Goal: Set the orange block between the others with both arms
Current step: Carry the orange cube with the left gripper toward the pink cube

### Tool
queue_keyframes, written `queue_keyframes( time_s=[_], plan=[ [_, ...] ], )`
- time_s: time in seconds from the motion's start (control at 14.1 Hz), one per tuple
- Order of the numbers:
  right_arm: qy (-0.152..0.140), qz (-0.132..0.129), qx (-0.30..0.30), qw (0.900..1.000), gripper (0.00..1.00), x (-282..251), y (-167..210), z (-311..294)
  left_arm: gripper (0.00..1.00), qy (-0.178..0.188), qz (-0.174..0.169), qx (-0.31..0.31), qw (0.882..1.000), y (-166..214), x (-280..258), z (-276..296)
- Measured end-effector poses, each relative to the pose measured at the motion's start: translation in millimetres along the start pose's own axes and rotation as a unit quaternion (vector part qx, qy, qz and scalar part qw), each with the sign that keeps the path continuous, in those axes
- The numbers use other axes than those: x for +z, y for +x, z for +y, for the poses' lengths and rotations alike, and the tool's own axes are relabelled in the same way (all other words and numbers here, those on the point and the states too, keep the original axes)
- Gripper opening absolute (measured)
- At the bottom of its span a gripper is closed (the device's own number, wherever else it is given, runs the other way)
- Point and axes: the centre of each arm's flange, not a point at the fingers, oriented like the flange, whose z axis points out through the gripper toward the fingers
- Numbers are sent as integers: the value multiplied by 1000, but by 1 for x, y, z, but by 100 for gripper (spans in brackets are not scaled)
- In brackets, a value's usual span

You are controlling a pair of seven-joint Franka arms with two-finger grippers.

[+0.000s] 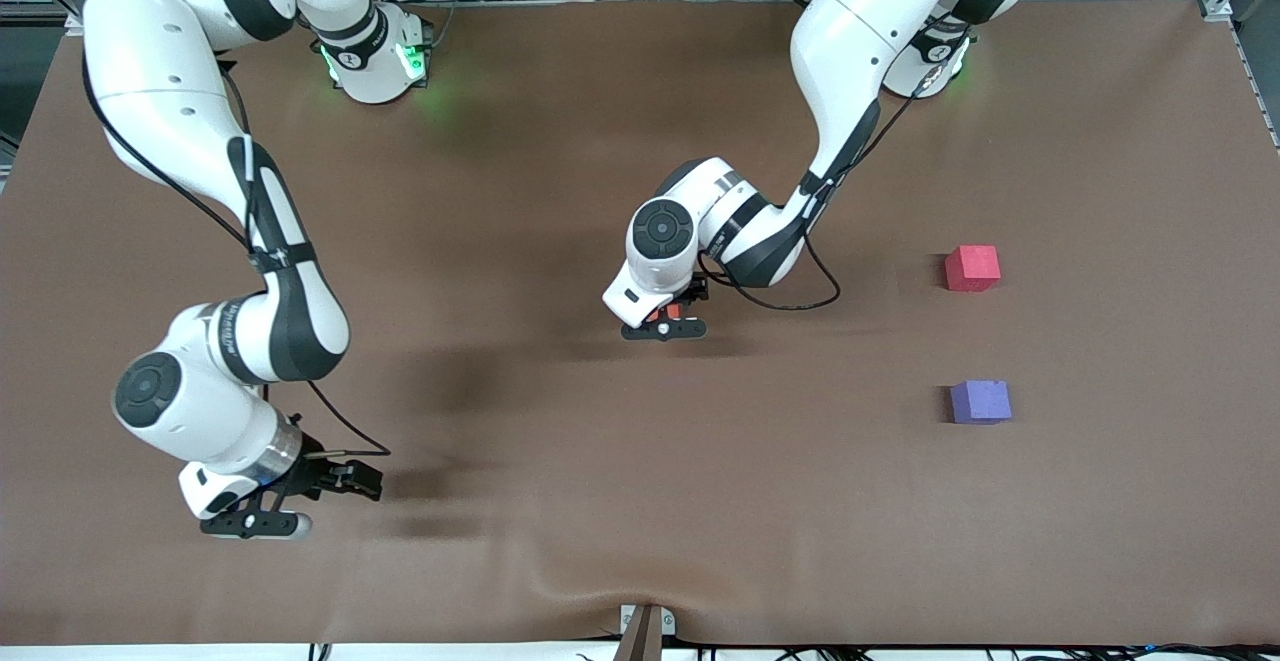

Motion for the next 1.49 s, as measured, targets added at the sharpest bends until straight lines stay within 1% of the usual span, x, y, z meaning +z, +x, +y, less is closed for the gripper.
queue_keyframes(
  time_s=[0.07,0.14,0.21,0.28,0.35,0.43,0.5,0.78,0.92,0.99,1.21,1.35,1.49],
  plan=[
    [-2,-11,-8,1000,100,-14,-1,4,100,1,0,3,1000,0,3,0],
    [-3,-22,-15,1000,100,-29,-2,9,96,1,0,11,1000,1,5,0],
    [-5,-31,-22,999,100,-47,-5,15,96,0,1,20,1000,1,7,0],
    [-7,-41,-28,999,100,-67,-10,19,89,0,1,29,1000,1,7,0],
    [-9,-52,-32,998,100,-89,-16,22,77,-1,2,36,999,2,7,0],
    [-11,-64,-34,997,100,-112,-24,25,67,-1,2,40,999,2,7,0],
    [-13,-76,-34,996,100,-136,-33,29,60,-2,3,43,999,3,6,0],
    [-23,-112,-36,993,100,-226,-64,56,59,-5,9,39,999,9,1,-2],
    [-31,-126,-24,991,100,-265,-80,71,59,-5,11,24,1000,25,-14,-17],
    [-33,-131,-20,991,100,-285,-89,75,59,4,4,13,1000,36,-28,-33],
    [-39,-140,-18,989,100,-338,-115,72,59,27,-14,-4,1000,71,-86,-107],
    [-48,-142,-17,989,100,-364,-132,70,59,34,-22,15,999,87,-110,-176],
    [-51,-148,-12,988,100,-378,-146,74,59,39,-41,44,997,98,-113,-258]
  ],
)
